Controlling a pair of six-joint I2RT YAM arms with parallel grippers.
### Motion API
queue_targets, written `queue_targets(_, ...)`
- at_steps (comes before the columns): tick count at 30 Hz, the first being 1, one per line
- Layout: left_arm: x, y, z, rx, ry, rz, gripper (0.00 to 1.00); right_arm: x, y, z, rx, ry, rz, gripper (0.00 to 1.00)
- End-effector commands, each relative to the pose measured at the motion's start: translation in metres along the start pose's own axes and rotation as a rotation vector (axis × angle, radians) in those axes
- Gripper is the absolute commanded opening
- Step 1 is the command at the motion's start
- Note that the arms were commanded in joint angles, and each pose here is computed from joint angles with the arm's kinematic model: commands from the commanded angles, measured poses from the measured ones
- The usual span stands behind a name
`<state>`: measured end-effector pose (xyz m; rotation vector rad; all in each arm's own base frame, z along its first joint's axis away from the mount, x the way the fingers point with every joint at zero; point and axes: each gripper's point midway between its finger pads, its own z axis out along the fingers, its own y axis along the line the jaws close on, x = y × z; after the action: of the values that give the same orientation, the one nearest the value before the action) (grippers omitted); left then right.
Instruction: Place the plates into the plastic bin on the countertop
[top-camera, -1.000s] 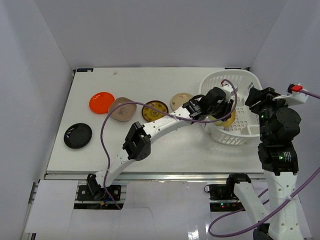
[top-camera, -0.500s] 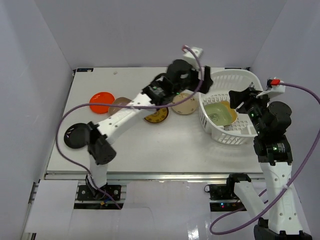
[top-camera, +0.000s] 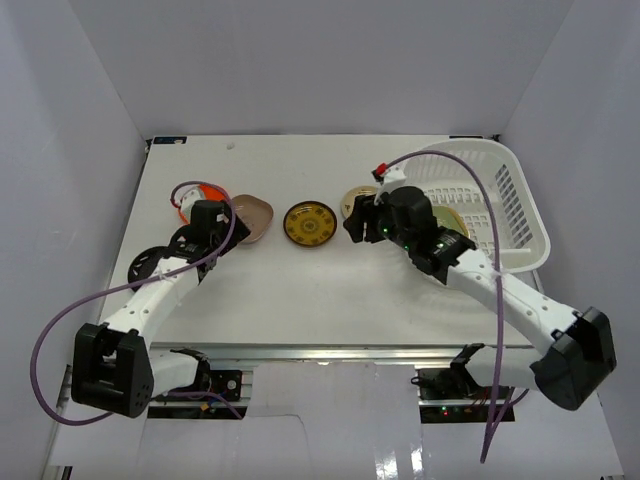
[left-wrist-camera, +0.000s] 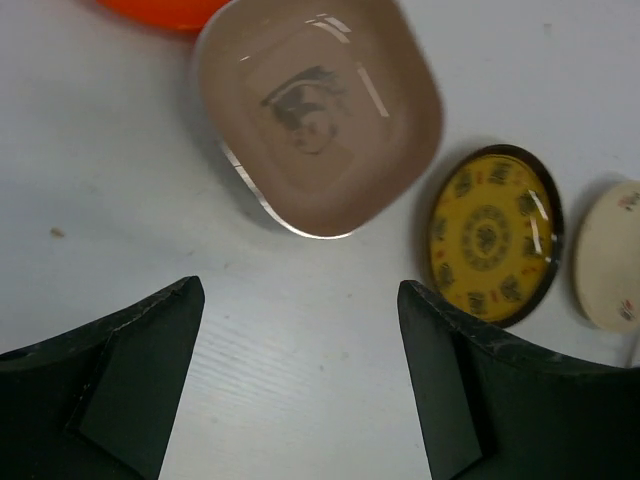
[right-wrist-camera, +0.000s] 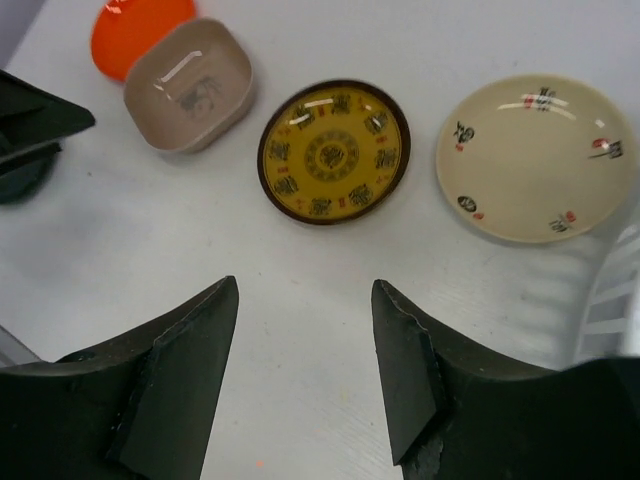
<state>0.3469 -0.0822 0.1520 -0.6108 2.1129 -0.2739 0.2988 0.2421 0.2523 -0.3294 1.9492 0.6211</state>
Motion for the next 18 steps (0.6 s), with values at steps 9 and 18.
queue_targets(9, 0.004, 0.043, 0.048, -0.035, -0.014, -0.329, 0.89, 0.064, -0.025, 0.094, 0.255, 0.053, 0.156, 0.65)
queue_targets(18, 0.019, 0.032, 0.095, -0.020, 0.065, -0.340, 0.78, 0.108, -0.032, 0.140, 0.310, 0.069, 0.387, 0.70)
